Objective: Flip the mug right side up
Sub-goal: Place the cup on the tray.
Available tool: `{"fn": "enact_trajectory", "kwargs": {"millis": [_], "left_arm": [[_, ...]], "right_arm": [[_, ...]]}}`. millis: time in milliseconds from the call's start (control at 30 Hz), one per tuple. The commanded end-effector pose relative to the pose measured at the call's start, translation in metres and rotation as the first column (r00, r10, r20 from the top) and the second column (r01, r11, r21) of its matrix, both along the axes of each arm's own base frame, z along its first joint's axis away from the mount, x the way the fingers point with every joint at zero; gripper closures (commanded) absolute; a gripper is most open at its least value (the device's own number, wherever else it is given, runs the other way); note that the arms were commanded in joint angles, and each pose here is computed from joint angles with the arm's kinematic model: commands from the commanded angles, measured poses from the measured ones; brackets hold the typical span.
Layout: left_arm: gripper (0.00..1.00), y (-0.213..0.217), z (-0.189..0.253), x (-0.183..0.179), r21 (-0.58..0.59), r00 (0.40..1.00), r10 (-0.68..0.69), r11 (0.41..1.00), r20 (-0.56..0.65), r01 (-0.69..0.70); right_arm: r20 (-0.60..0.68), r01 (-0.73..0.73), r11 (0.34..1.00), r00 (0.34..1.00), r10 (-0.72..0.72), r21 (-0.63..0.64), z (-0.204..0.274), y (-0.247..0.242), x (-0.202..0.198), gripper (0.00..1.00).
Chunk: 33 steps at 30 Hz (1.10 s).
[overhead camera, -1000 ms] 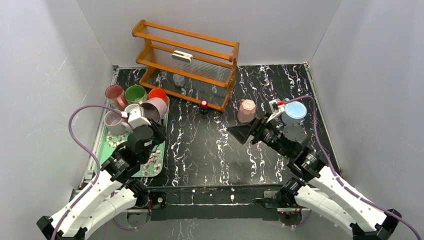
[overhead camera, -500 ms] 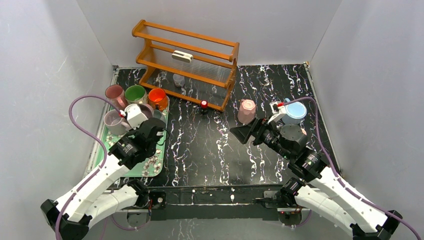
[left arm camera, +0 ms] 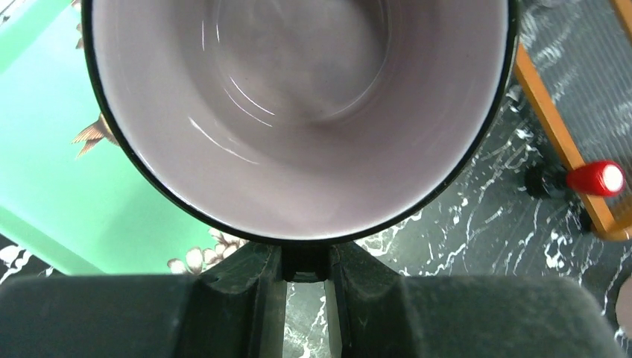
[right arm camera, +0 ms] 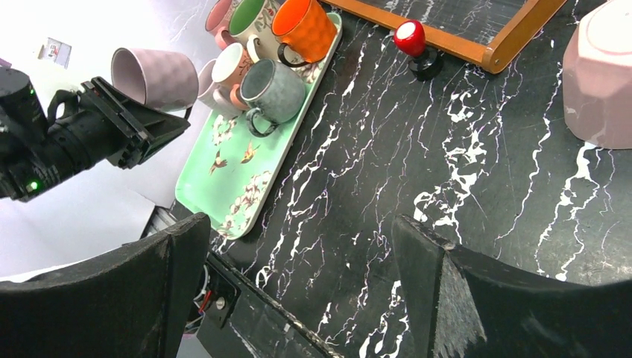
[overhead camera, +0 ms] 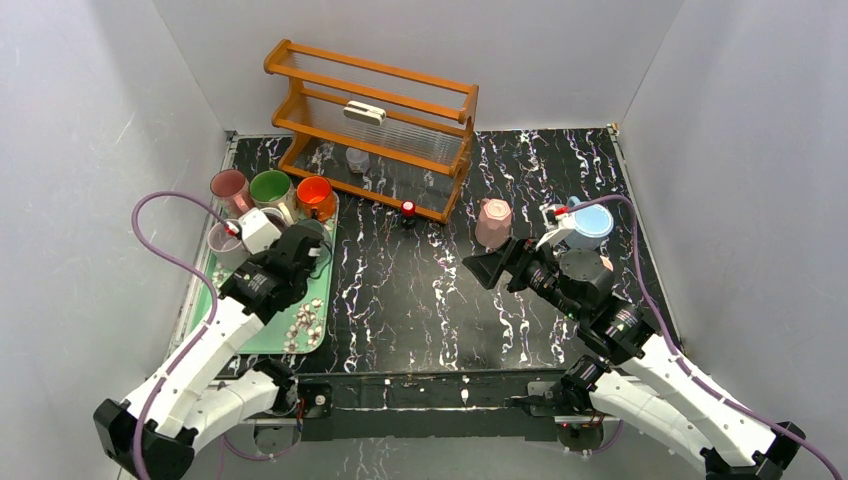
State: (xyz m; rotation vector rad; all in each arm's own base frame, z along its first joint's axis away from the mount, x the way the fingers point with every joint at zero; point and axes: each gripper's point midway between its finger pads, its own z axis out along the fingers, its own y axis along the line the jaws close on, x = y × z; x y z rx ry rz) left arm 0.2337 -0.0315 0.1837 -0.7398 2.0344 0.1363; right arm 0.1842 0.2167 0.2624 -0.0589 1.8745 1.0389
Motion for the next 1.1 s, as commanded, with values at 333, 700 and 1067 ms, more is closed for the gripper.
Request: {"fn": "enact_trajectory", "kwargs": {"millis": [333, 700, 1067], "left_arm": [[1.0, 0.043, 0.003, -0.003, -0.071, 0.964, 0.262, 0.962, -0.038, -0.264], [1.0, 0.06, -0.015, -0.013, -0.054, 0.925, 0.363, 0.927, -0.114, -0.371], [1.0, 0.085, -0.042, -0.016, -0.066, 0.862, 0.467, 0.871, -0.196, -0.487]], "right_arm": [[0.06, 0.011, 1.0, 0.998, -0.011, 0.0, 0.023, -0.001, 0.004, 0.01], [0.058, 0.023, 1.0, 0.998, -0.024, 0.016, 0.02, -0.004, 0.004, 0.01], [0.059, 0.037, 0.999, 0.998, -0.037, -0.003, 0.023, -0.01, 0.002, 0.01]]}}
